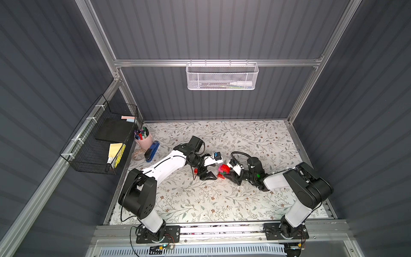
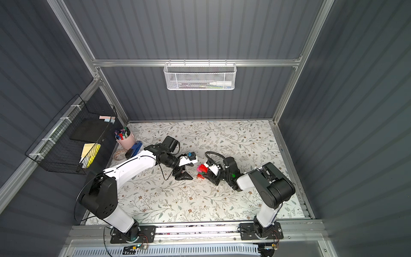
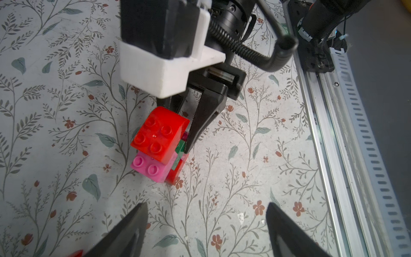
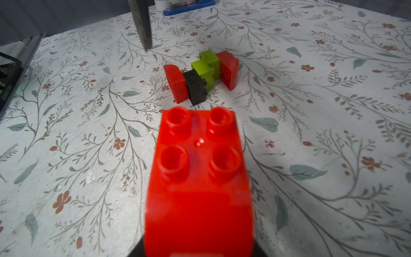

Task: Assemble the letter s with lego
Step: Adjust the lego brick at the center of the board.

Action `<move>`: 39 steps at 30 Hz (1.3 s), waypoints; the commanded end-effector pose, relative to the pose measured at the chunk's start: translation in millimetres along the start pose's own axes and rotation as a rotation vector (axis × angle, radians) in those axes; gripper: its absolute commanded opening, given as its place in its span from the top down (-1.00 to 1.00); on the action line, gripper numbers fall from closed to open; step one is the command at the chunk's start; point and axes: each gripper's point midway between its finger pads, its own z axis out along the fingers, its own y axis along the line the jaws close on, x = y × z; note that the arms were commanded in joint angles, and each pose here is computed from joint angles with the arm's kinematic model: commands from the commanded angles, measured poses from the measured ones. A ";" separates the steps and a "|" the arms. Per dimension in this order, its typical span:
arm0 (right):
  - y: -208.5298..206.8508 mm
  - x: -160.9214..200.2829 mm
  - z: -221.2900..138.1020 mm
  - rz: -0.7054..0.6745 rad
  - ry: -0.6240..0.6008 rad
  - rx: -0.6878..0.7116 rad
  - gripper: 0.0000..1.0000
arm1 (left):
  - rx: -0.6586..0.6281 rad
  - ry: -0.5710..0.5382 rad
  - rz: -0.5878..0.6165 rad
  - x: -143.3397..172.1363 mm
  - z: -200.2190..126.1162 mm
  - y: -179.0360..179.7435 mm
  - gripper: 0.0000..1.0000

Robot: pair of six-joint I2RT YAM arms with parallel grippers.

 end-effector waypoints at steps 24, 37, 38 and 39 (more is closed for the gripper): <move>10.9 -37.7 1.2 0.696 0.170 -0.327 0.25 | -0.192 -0.031 -0.146 -6.7 -44.9 20.5 -0.83; -18.6 -31.1 25.4 0.937 0.154 -0.423 0.27 | -0.183 -0.024 -0.174 0.8 -40.6 22.4 -0.85; -21.0 -30.2 26.4 0.952 0.152 -0.424 0.27 | -0.183 -0.023 -0.177 1.5 -40.6 22.7 -0.85; -23.7 -29.3 27.2 0.971 0.146 -0.424 0.28 | -0.184 -0.021 -0.178 2.9 -40.0 22.8 -0.85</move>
